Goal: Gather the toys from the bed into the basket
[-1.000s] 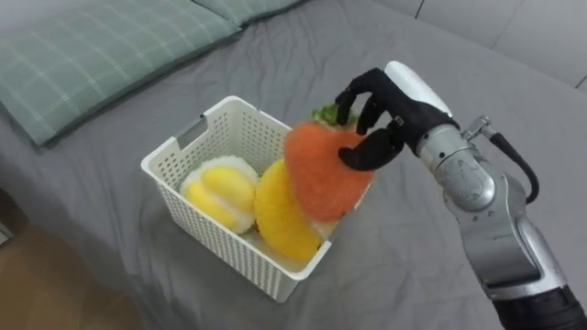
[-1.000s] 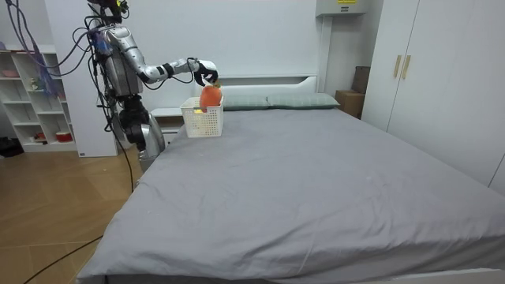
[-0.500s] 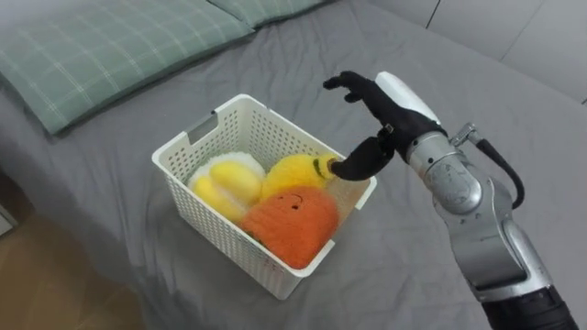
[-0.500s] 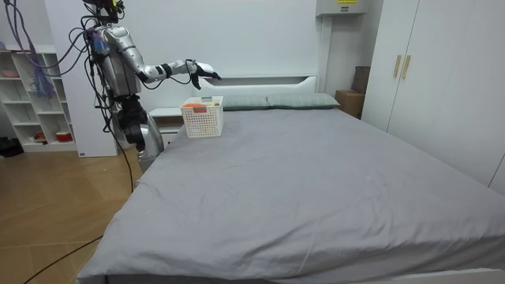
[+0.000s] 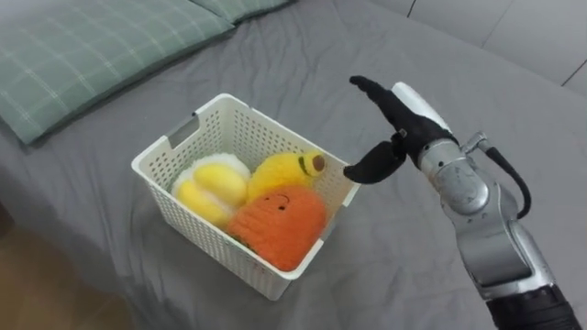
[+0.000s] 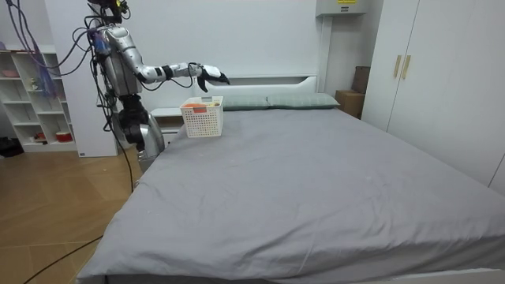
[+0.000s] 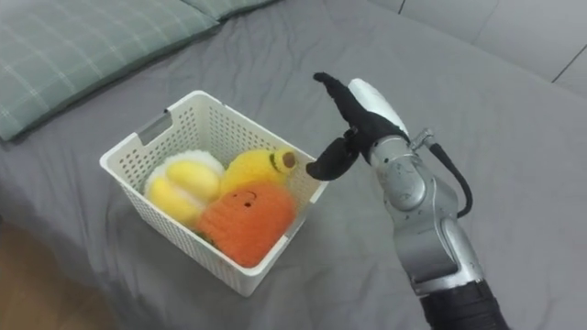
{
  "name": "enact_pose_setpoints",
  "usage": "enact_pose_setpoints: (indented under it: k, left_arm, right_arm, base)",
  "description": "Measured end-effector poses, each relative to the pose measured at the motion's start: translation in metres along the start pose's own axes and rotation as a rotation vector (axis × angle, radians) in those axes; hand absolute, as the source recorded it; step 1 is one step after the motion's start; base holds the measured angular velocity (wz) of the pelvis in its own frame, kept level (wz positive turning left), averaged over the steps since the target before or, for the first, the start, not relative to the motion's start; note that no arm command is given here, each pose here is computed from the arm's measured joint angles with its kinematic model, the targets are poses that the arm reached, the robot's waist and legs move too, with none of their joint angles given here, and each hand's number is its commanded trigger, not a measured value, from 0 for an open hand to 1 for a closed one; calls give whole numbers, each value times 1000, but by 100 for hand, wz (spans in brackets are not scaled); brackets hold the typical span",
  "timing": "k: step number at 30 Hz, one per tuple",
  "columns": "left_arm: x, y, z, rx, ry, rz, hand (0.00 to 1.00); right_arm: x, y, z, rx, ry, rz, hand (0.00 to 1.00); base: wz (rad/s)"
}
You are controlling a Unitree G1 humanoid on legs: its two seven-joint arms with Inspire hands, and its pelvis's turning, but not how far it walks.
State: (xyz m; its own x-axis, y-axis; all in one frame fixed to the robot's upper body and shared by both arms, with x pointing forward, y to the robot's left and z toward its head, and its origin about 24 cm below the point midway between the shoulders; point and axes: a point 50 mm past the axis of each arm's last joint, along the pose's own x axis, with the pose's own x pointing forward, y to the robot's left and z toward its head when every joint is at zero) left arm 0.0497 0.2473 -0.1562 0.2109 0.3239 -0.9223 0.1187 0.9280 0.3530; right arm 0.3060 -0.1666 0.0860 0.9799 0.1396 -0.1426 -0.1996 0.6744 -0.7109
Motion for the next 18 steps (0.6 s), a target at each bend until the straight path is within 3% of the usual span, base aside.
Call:
enact_pose_setpoints:
  k: [10, 18]
  left_arm:
    - [-3, 0, -31, -31, 64, 36, 0]
    - [-6, -1, -44, -44, 50, 39, 0]
  right_arm:
    - [-19, -23, -33, 316, 12, -243, 0]
    - [-48, -42, -70, 579, 84, -522, 0]
  base:
    - [-19]
    - [-18]
